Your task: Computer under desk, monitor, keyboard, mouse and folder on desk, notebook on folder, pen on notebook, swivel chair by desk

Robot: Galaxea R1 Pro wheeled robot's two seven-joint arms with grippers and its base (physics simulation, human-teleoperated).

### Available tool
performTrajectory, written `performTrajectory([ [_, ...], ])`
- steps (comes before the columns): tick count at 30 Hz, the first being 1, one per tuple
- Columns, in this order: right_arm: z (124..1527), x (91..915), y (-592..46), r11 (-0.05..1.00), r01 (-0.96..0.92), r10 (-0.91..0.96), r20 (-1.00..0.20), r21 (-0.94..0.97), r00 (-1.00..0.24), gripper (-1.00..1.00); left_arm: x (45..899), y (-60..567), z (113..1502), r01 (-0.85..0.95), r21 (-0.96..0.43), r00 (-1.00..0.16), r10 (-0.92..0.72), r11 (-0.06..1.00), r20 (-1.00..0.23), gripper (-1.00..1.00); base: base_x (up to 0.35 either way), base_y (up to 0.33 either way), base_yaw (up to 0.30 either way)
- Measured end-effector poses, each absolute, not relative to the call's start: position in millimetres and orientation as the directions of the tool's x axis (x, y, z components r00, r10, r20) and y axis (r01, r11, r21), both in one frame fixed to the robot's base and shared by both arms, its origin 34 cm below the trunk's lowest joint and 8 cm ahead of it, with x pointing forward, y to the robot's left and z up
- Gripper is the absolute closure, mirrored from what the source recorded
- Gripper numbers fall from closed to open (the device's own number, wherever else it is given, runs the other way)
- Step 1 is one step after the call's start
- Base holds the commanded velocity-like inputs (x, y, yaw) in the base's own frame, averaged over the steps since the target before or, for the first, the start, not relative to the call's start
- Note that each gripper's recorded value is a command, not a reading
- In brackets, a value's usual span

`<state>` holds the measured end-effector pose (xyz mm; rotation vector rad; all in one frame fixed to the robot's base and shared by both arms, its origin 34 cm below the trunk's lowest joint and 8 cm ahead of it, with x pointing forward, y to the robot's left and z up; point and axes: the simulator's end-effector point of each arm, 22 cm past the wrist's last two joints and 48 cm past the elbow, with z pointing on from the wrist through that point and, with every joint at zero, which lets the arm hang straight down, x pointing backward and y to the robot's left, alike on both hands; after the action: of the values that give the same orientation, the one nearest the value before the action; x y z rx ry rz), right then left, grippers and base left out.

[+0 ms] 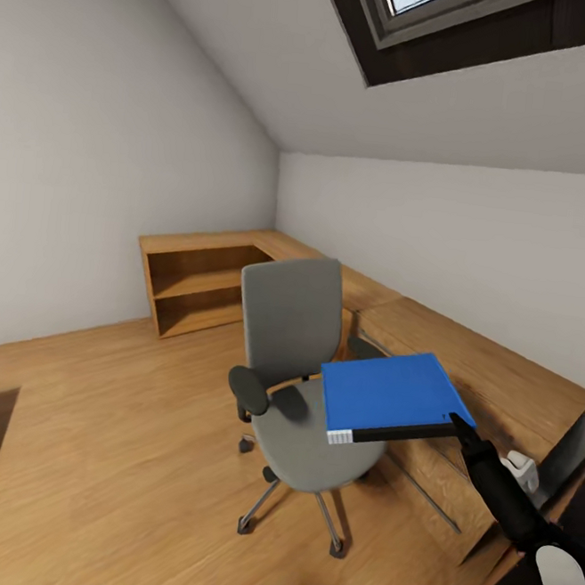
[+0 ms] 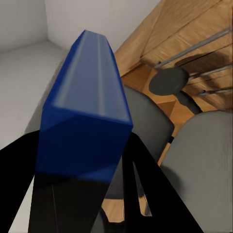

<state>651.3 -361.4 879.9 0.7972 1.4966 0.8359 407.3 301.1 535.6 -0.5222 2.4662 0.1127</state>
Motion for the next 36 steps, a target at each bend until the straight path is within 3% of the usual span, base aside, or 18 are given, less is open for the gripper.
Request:
performTrajectory([
  [5,889,652,-362,0.510,0.020,0.858,-0.507,0.860,-0.080,1.00,347,304,497,-0.341,0.066,-0.836,-0.270,0.938,-0.477,-1.00,0.000,0.000,-0.295],
  [11,899,652,-365,0.510,0.023,0.858,-0.508,0.860,-0.074,1.00,344,307,505,-0.344,0.075,-0.825,-0.263,0.936,-0.501,-1.00,-0.080,0.000,-0.296],
  [21,914,651,-378,0.506,0.042,0.862,-0.504,0.861,-0.052,1.00,343,305,521,-0.344,0.074,-0.824,-0.263,0.936,-0.501,-1.00,-0.309,0.000,-0.298],
  [36,954,646,-403,0.508,0.044,0.860,-0.510,0.860,0.037,1.00,345,305,547,-0.345,0.071,-0.820,-0.264,0.936,-0.507,-1.00,-0.016,0.000,-0.233],
])
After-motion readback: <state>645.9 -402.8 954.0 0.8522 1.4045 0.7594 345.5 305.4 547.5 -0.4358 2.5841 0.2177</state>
